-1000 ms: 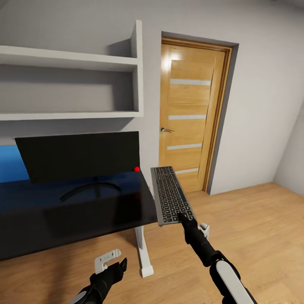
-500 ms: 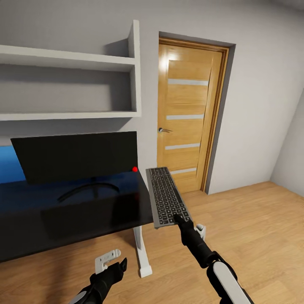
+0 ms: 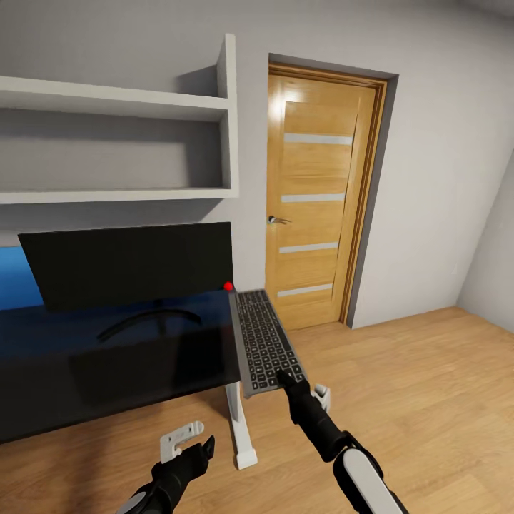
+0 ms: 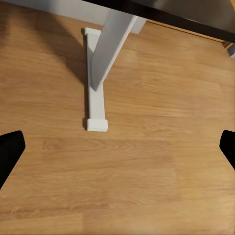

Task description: In the bedroom, organize the workspace by keeping the computer under the desk, ensuring the monitor is on the desk, placing the keyboard on the desk next to the monitor, placing the mouse on the desk next to the keyboard, moving the folder from the swivel chair onto the desk next to the mouse, stacking the notebook on top of the folder with the pen on top of the notebook, and positioning the swivel chair next to the desk.

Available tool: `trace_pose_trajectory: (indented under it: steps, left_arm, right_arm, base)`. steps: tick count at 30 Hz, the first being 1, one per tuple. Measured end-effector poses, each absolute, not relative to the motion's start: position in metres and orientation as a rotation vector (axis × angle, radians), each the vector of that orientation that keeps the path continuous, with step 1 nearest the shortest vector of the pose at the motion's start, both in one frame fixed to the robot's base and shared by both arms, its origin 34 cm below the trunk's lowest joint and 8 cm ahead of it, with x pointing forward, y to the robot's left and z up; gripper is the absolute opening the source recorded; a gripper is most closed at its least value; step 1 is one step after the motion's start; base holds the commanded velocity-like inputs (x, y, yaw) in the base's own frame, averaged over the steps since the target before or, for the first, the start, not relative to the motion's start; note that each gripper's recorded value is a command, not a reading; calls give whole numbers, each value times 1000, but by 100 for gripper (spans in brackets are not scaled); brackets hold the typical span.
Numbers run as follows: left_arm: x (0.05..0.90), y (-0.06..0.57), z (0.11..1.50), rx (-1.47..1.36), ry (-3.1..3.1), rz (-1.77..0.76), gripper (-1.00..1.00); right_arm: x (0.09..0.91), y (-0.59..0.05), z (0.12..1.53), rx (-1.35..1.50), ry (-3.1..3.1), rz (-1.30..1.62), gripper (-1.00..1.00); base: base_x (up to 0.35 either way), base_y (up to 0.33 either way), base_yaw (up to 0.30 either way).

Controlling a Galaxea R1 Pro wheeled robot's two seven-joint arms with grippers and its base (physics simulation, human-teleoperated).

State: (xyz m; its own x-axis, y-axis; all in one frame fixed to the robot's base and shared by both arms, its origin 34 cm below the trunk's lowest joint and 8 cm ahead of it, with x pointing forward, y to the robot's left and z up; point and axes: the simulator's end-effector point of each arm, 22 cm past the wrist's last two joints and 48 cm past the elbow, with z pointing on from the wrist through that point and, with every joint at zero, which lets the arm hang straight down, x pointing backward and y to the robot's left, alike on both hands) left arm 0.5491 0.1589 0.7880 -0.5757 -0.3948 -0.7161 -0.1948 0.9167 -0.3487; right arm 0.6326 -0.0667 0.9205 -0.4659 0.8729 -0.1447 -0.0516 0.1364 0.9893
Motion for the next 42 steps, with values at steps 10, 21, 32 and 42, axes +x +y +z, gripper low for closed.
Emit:
trace_pose_trajectory:
  steps: [10,21,32,42]
  left_arm:
    - [549,160,788,-424,2196,-291,100]
    - [551,161,790,-433,2190,-292,100]
    - [551,162,790,-437,2190,-289,100]
    - [551,163,777,-437,2188,-287,100]
  right_arm:
    - [633,-63,915,840,1610,1449,-100]
    - [635,-67,887,924,1653,1386,-100]
    - [639,-74,883,976,1632,1347,-100]
    - [639,-73,871,973,1629,1351,-100]
  base:
    - [0,0,0]
    - [0,0,0]
    - [0,0,0]
    - [0,0,0]
